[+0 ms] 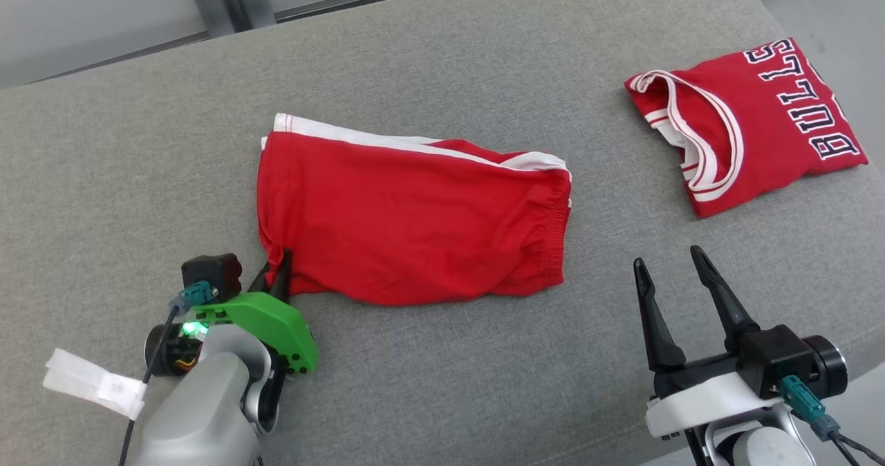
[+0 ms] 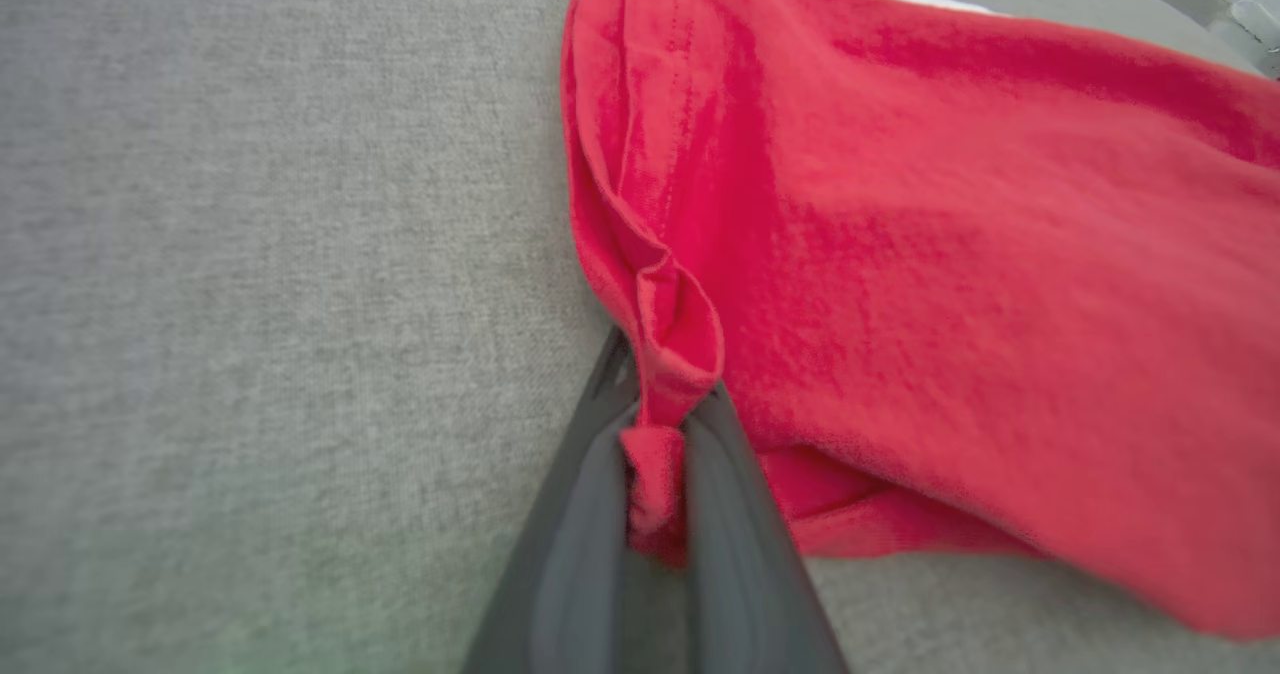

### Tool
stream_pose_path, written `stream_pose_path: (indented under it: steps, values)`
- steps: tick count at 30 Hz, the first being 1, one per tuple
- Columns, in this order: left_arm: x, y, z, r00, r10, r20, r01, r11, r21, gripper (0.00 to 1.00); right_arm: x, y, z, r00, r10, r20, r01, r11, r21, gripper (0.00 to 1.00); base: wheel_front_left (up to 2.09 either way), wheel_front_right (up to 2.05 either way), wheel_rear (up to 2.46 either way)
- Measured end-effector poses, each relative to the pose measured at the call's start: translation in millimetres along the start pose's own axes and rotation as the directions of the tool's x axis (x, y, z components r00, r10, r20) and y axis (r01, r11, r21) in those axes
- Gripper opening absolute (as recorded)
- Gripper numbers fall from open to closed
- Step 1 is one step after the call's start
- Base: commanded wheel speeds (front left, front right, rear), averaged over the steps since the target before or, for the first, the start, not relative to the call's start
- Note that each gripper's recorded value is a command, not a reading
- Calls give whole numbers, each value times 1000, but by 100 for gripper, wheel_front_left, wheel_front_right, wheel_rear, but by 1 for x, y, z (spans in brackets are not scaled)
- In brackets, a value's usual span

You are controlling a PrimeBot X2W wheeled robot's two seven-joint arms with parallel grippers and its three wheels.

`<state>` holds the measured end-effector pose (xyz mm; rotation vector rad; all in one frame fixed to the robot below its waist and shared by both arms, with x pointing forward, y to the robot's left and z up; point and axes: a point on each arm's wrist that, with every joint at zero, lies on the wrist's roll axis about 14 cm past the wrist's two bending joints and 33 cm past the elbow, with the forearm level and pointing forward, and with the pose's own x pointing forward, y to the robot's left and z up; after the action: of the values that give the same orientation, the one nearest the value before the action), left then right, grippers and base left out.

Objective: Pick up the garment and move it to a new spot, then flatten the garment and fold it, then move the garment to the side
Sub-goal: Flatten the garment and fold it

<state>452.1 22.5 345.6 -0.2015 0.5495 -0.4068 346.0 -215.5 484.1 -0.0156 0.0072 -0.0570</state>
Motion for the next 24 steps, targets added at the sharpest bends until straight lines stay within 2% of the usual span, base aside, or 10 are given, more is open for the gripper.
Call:
stream_pose_path:
  steps: [7,19,20,21,22,24]
  values:
    - [-27,3,-11,999,33,29,-31,997,-68,0,7,7,-6,999,33,-14,-34,999,-36,100,0,0,0]
    - [-94,18,-34,987,145,72,-134,980,-145,0,19,41,0,990,143,16,-143,990,-21,100,0,0,0]
    - [-97,17,-33,986,147,83,-133,979,-155,42,19,43,2,989,148,21,-148,989,-21,100,0,0,0]
    - [-101,17,-32,984,151,91,-135,978,-159,91,19,44,4,988,154,28,-153,988,-20,100,0,0,0]
    - [-104,18,-29,982,155,106,-137,978,-157,100,19,46,6,987,159,33,-158,987,-20,100,0,0,0]
    - [-111,21,-25,977,170,131,-147,975,-168,100,19,49,9,985,168,42,-167,986,-18,100,0,0,0]
